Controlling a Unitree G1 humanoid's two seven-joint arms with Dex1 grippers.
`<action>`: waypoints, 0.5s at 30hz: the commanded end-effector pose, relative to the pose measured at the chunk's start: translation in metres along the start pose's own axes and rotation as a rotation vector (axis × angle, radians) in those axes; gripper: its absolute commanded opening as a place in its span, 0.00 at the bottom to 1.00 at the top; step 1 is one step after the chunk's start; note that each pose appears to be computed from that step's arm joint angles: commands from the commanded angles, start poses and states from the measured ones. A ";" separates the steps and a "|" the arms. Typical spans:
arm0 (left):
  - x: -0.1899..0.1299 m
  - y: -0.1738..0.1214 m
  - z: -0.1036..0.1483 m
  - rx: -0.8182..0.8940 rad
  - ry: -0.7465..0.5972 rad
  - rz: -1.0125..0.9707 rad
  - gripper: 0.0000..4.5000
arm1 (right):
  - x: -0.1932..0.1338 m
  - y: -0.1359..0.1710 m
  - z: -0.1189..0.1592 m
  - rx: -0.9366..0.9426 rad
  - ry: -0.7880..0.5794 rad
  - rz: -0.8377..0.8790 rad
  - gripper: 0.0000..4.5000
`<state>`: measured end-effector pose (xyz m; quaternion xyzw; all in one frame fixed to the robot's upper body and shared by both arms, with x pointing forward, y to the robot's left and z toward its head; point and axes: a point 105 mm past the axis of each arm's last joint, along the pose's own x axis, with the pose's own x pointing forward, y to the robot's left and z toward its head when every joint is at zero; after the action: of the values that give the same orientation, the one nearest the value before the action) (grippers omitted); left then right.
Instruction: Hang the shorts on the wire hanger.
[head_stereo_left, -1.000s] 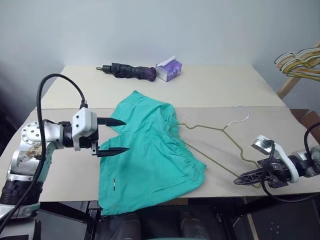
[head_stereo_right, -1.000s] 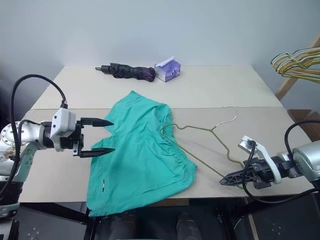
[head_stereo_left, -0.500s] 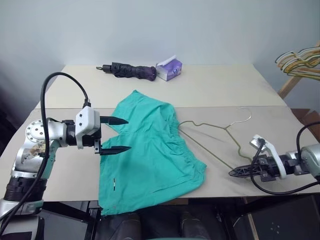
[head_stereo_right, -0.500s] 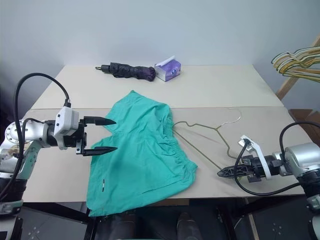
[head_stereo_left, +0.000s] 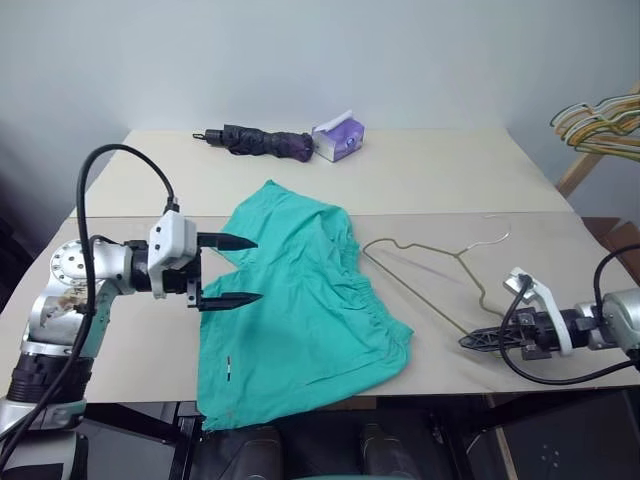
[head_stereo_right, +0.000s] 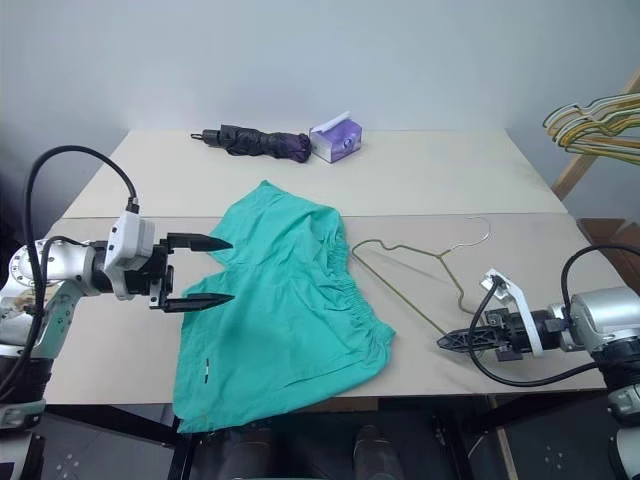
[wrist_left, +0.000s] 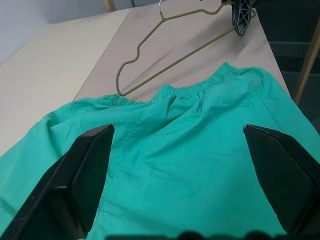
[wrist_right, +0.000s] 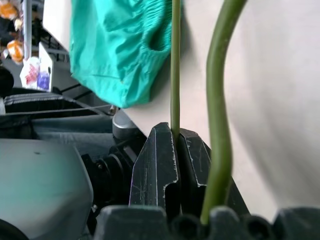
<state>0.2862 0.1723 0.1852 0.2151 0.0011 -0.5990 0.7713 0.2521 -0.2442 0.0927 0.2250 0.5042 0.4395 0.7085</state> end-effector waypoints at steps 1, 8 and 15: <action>-0.006 0.006 0.018 0.020 -0.050 0.037 1.00 | 0.004 0.011 0.006 -0.030 0.008 0.051 0.00; -0.011 0.005 0.022 -0.012 -0.056 0.052 1.00 | 0.001 0.008 -0.002 -0.021 0.034 0.040 0.00; -0.013 0.002 0.022 -0.016 -0.050 0.055 1.00 | -0.001 0.006 -0.004 -0.019 0.040 0.031 0.00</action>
<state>0.2816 0.1771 0.1974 0.1797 -0.0015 -0.5864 0.7899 0.2443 -0.2442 0.0859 0.2214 0.5249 0.4408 0.6936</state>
